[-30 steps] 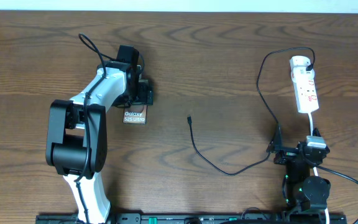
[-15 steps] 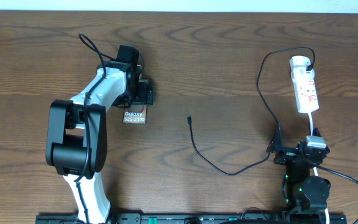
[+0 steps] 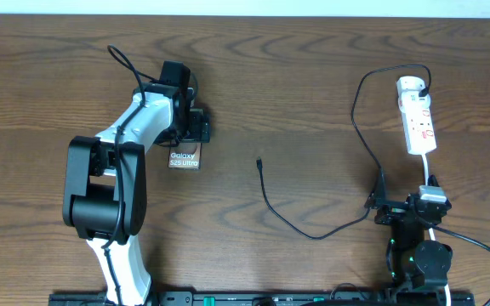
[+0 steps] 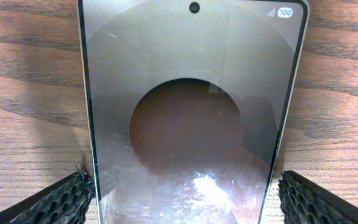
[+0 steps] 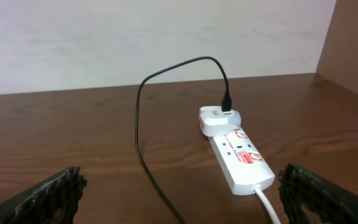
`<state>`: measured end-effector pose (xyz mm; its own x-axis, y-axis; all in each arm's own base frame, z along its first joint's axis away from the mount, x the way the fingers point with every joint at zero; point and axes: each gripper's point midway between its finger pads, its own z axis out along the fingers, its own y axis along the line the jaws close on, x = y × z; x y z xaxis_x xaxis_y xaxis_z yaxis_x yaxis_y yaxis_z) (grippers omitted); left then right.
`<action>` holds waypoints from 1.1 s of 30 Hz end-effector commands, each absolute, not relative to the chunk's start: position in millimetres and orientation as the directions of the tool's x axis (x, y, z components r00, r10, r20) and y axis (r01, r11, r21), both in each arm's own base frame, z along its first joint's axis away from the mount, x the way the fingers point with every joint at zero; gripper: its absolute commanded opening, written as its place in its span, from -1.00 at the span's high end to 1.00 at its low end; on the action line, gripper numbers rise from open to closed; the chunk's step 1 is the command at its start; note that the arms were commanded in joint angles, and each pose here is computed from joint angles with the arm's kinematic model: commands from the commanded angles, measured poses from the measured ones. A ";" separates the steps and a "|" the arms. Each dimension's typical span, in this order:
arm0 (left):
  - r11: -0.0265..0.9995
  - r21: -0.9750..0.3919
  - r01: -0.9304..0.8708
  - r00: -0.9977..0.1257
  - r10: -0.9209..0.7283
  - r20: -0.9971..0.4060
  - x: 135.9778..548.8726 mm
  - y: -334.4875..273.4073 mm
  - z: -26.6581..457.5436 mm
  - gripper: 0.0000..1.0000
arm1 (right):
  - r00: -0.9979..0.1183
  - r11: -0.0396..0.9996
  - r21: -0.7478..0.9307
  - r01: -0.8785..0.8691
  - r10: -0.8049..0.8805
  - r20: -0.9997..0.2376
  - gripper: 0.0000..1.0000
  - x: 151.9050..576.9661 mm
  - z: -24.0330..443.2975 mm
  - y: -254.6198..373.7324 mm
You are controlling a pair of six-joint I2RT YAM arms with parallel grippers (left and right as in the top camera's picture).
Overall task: Plug charger to phone and switch on socket
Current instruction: 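Lower the left gripper and close it on the phone's sides, then lift the phone upright with the left gripper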
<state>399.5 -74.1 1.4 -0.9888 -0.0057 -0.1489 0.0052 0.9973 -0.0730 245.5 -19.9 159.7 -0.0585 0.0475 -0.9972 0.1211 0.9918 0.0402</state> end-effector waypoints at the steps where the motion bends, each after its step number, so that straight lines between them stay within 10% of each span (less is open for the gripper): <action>1: 0.997 -0.075 0.018 -0.993 0.009 -0.116 389.4 -74.0 -7.0 -0.86 | -0.059 0.993 0.032 0.116 0.039 -0.997 -0.99 245.3 159.4 -18.4; 33: 0.996 -0.066 0.060 -0.994 0.054 -0.090 382.2 -72.8 -7.1 -0.74 | -0.059 0.993 0.032 0.116 0.039 -0.997 -0.99 245.3 159.4 -18.4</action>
<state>392.9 -72.8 0.4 -0.9911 0.0451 -0.1254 0.0532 0.9967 -0.0617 245.5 -19.9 159.7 -0.0585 0.0471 -0.9972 0.1210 0.9918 0.0398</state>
